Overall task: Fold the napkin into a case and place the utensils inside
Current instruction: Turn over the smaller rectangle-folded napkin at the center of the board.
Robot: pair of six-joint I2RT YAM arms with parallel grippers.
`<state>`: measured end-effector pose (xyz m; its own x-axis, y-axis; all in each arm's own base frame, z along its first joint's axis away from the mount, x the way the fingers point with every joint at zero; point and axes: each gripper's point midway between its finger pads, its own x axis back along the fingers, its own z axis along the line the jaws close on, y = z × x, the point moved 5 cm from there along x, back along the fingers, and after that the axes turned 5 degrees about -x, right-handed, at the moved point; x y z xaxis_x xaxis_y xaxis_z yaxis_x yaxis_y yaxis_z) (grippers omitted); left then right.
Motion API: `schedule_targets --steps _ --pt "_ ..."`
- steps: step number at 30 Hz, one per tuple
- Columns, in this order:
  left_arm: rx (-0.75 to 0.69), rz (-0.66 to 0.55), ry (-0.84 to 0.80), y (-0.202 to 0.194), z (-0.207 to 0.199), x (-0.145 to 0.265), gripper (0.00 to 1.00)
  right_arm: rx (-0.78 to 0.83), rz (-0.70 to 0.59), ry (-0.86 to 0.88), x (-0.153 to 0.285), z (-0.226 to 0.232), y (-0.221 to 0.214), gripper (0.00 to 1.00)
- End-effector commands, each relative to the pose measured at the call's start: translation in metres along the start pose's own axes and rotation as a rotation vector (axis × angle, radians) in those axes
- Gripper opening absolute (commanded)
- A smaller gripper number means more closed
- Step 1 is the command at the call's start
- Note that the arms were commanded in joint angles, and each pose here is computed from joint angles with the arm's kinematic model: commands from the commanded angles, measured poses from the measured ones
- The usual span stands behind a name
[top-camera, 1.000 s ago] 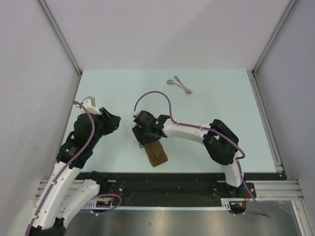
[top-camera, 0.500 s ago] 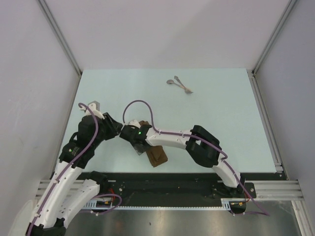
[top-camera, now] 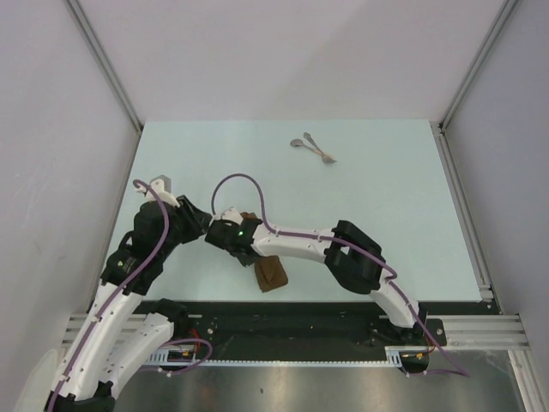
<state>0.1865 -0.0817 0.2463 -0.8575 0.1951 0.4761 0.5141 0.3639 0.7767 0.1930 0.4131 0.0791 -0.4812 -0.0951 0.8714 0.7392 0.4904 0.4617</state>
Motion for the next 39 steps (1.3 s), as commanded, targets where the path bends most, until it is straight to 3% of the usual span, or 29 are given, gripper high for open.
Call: schedule_targets --steps 1,5,7,8,9,15,26,32,36,38,39 --pt "-0.013 -0.035 -0.014 0.016 -0.007 0.008 0.43 -0.176 -0.134 0.357 0.076 0.000 0.051 0.00" --pt "-0.013 -0.029 -0.010 0.016 -0.007 0.004 0.42 -0.324 -0.112 0.651 0.080 -0.013 0.063 0.00" --pt "-0.006 -0.022 -0.011 0.015 -0.008 0.001 0.42 -0.389 -0.012 0.781 0.072 -0.015 0.047 0.00" --pt "-0.005 -0.010 -0.018 0.013 -0.010 -0.002 0.42 -0.408 -0.052 0.855 0.073 -0.014 0.056 0.00" --pt "-0.001 -0.010 -0.027 0.013 -0.011 -0.003 0.42 -0.428 0.004 0.905 0.064 -0.018 0.043 0.00" --pt "-0.010 0.028 -0.056 0.007 -0.015 -0.012 0.41 -0.534 0.011 1.146 0.043 -0.026 0.040 0.00" --pt "-0.024 0.126 -0.197 -0.018 -0.029 -0.043 0.41 -0.665 0.019 1.220 0.010 -0.078 0.001 0.01" --pt "0.006 0.211 -0.262 -0.032 -0.041 -0.066 0.40 -0.720 0.006 1.195 -0.005 -0.110 -0.015 0.08" --pt "0.011 0.247 -0.318 -0.039 -0.056 -0.087 0.39 -0.707 0.002 1.125 -0.011 -0.135 -0.022 0.26" --pt "0.019 0.318 -0.328 -0.053 -0.063 -0.102 0.37 -0.649 -0.010 0.982 -0.009 -0.151 -0.028 0.33" --pt "0.019 0.328 -0.340 -0.054 -0.069 -0.107 0.36 -0.628 -0.025 0.918 -0.005 -0.158 -0.026 0.42"
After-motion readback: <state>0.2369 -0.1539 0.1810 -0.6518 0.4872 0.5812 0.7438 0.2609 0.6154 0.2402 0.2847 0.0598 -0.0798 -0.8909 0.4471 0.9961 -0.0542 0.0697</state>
